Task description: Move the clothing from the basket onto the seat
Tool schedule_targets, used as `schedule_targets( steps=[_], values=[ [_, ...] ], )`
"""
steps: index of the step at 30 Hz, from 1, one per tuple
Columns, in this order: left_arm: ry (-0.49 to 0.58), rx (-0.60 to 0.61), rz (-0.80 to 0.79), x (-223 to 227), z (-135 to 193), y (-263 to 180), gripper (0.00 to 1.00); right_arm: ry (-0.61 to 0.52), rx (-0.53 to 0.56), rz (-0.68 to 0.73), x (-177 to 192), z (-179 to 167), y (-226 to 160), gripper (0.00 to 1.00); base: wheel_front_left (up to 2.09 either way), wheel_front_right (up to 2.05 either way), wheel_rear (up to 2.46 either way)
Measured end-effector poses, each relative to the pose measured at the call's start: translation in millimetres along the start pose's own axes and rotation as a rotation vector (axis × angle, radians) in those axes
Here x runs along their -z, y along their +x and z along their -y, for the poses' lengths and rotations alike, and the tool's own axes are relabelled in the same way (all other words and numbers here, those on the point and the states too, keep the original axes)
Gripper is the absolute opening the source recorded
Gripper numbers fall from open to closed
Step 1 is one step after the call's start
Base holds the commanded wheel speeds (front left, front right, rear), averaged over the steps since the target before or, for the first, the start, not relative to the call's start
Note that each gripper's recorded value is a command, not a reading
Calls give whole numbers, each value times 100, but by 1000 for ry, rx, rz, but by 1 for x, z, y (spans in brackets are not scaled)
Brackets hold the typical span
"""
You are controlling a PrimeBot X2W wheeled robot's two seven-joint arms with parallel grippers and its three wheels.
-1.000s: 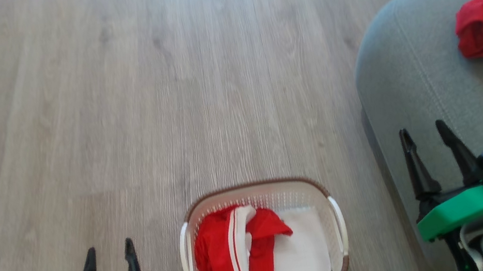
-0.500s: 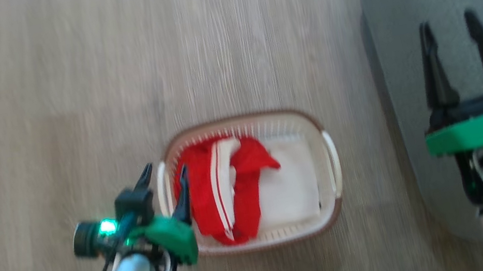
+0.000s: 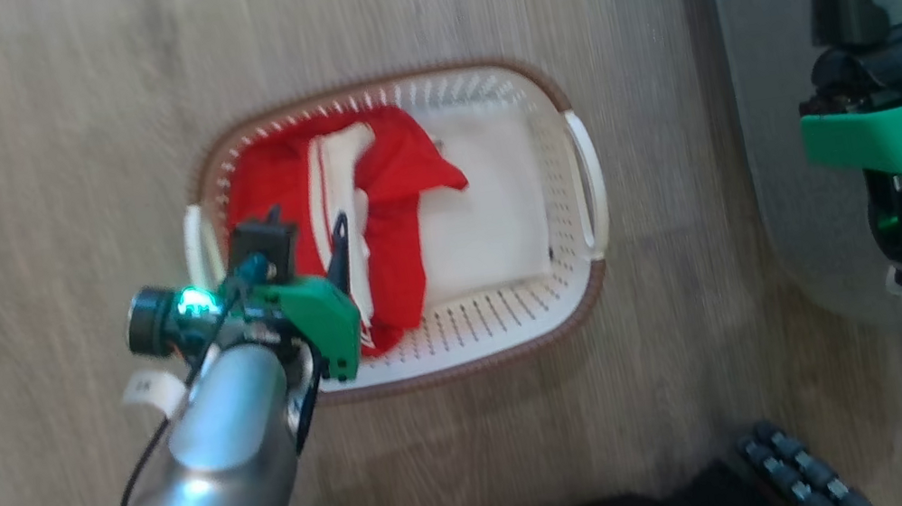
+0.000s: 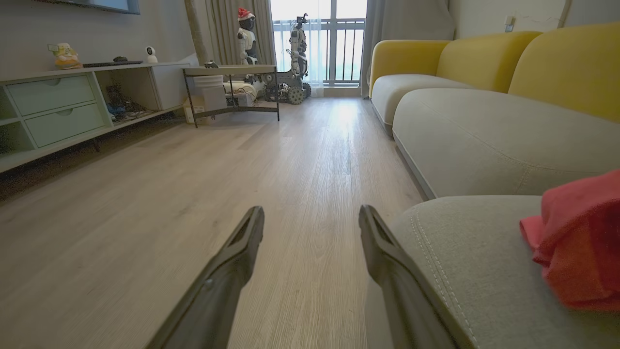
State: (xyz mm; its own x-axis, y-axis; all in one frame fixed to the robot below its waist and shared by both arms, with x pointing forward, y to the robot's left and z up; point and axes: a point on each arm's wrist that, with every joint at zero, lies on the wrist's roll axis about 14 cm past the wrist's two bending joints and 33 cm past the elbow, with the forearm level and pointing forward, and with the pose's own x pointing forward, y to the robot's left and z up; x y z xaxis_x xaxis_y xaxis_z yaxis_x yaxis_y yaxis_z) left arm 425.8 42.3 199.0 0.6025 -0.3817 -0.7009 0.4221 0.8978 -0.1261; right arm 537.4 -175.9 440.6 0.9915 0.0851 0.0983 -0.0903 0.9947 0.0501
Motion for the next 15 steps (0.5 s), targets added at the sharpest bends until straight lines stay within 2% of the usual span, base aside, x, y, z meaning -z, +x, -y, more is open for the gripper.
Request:
schedule_targets(
  steps=[8,15],
  values=[
    [30,30,-125,41,4,36,100,-14,6,-55,38,8,4,100,0,0,0],
    [66,7,-148,43,-2,56,100,-4,1,-72,49,8,3,100,0,0,0]
  ],
)
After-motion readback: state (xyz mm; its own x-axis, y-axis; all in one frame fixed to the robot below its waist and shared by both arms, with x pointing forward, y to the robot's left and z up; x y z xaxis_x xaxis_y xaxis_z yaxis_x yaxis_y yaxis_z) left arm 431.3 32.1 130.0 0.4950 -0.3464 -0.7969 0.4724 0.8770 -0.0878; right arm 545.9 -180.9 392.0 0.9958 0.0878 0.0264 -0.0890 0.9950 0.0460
